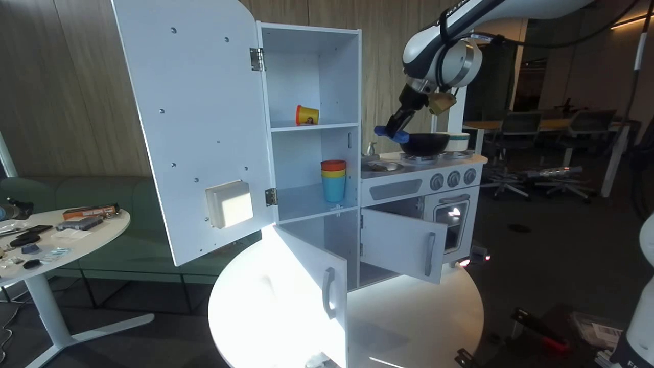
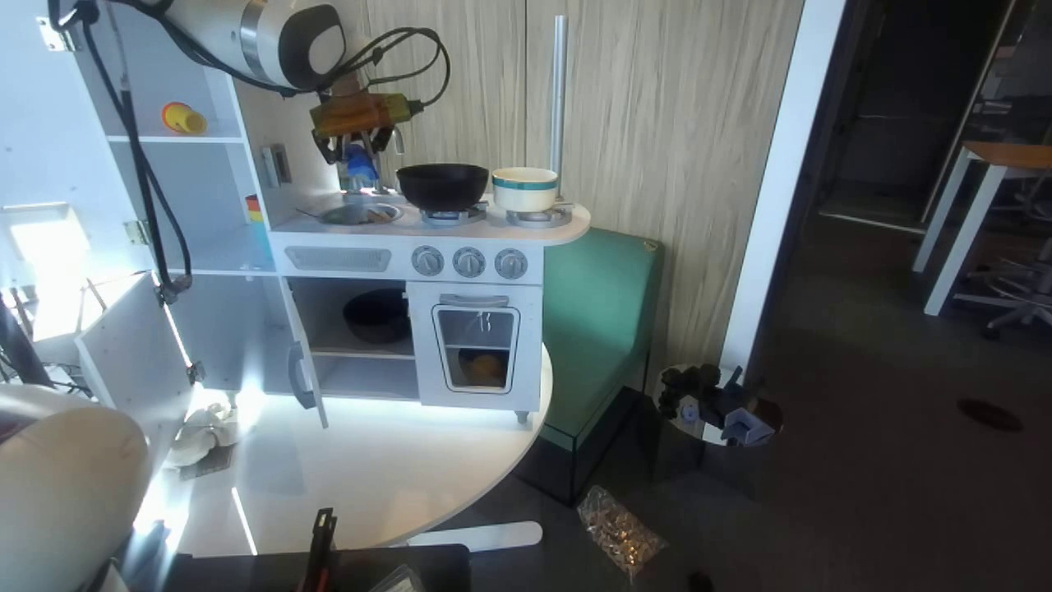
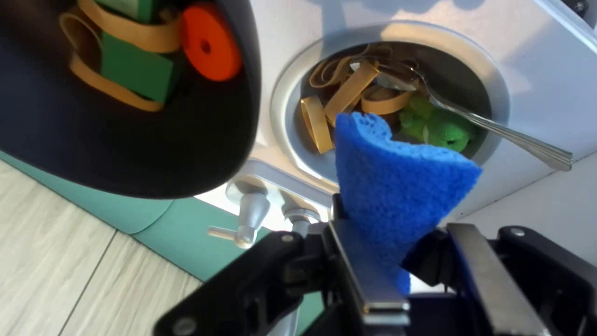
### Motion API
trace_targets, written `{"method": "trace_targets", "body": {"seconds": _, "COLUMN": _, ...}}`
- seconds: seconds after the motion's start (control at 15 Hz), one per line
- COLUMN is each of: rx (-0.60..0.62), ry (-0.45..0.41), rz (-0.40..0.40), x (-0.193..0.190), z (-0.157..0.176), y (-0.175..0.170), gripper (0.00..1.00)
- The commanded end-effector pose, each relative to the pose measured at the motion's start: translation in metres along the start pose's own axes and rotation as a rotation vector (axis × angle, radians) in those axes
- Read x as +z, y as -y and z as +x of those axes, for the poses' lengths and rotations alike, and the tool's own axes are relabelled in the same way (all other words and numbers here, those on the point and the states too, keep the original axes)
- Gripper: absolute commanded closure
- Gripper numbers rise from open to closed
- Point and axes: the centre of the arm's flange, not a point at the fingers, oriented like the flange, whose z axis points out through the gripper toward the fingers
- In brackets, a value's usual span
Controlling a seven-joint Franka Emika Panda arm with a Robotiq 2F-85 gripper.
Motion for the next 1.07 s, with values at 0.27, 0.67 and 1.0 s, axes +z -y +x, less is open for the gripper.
{"method": "trace_targets", "body": {"seconds": 0.27, "rx": -0.024, "ry": -0.099, "rz": 0.075, "x": -0.095, "z": -0.019, "y": 0.1, "gripper": 0.93}}
{"method": "trace_targets", "body": {"seconds": 0.67, "rx": -0.007, "ry": 0.088, "rz": 0.094, "x": -0.127, "z": -0.022, "y": 0.164, "gripper": 0.95}}
{"method": "trace_targets", "body": {"seconds": 1.0, "rx": -0.193, "ry": 0.082, "rz": 0.213, "x": -0.121, "z": 0.001, "y": 0.22, "gripper": 0.95}}
